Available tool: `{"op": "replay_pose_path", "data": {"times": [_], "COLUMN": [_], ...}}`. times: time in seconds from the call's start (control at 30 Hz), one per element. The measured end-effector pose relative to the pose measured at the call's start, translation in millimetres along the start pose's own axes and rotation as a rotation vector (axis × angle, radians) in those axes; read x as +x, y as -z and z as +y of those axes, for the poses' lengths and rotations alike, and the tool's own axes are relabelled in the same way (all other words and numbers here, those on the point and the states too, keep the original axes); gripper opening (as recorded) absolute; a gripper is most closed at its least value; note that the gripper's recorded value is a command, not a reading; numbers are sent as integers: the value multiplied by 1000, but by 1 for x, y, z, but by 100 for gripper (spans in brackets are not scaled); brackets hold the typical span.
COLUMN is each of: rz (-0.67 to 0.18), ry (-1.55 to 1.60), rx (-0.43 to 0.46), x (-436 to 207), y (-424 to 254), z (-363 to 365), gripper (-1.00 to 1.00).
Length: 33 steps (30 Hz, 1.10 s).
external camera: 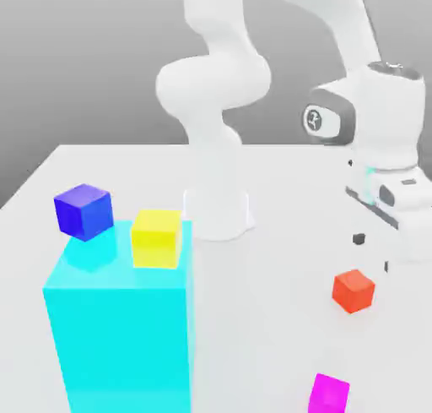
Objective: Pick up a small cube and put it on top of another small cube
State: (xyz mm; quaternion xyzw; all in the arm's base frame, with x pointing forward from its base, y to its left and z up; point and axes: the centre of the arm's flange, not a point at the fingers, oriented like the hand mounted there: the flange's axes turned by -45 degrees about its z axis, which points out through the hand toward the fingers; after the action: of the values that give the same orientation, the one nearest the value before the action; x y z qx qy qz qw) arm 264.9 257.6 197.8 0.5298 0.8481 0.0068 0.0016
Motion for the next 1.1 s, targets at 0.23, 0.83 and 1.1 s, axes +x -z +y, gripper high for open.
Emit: {"op": "replay_pose_path", "data": {"times": [0.23, 0.83, 1.1], "rz": [-4, -9, -47], "ry": [2, 68, 74], "rx": [13, 4, -2], "x": [-9, -30, -195], "y": [-65, 22, 127], "z": [-3, 31, 75], "gripper": [-100, -100, -100]}}
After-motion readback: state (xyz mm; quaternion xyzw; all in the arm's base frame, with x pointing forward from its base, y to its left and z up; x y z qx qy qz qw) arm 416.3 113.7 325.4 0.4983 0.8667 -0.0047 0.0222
